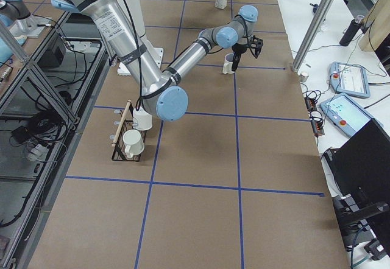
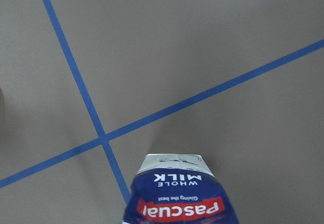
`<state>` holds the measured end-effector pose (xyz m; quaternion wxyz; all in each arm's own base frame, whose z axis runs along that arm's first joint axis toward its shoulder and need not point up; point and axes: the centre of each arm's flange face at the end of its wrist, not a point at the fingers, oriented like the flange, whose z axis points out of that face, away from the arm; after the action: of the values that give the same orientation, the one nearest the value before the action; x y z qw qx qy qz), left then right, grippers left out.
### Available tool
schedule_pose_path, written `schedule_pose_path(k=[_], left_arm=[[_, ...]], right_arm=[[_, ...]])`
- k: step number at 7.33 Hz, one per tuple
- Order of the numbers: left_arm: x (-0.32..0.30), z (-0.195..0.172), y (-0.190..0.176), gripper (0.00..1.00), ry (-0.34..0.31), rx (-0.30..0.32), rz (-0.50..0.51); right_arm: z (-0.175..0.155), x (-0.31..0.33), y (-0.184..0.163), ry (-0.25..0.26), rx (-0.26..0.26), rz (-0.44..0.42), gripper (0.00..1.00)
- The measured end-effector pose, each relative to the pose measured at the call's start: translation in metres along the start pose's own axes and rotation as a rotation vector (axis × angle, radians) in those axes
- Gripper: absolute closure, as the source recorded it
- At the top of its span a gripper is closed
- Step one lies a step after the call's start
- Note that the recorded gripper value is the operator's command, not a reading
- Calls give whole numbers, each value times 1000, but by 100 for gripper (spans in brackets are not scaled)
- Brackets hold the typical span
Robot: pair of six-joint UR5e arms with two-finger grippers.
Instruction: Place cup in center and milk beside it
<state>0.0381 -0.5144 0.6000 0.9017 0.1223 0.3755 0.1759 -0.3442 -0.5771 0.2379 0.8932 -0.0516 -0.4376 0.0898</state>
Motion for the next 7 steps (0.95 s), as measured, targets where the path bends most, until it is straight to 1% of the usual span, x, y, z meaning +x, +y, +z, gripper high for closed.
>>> schedule_pose_path(k=[1, 3, 4, 5, 6, 7], left_arm=[[0, 0, 0, 100, 0, 0, 1], [5, -8, -3, 100, 1, 10, 5], [16, -21, -9, 100, 11, 8, -2], [35, -43, -24, 100, 25, -6, -21], [60, -73, -54, 100, 32, -24, -45], [88, -104, -94, 100, 36, -45, -84]], right_arm=[[1, 0, 0, 1, 0, -1, 0], [1, 0, 1, 1, 0, -1, 0], [0, 0, 0, 1, 1, -1, 0], [0, 2, 1, 0, 1, -1, 0], [0, 6, 3, -1, 0, -3, 0], [-2, 12, 7, -3, 2, -5, 0]])
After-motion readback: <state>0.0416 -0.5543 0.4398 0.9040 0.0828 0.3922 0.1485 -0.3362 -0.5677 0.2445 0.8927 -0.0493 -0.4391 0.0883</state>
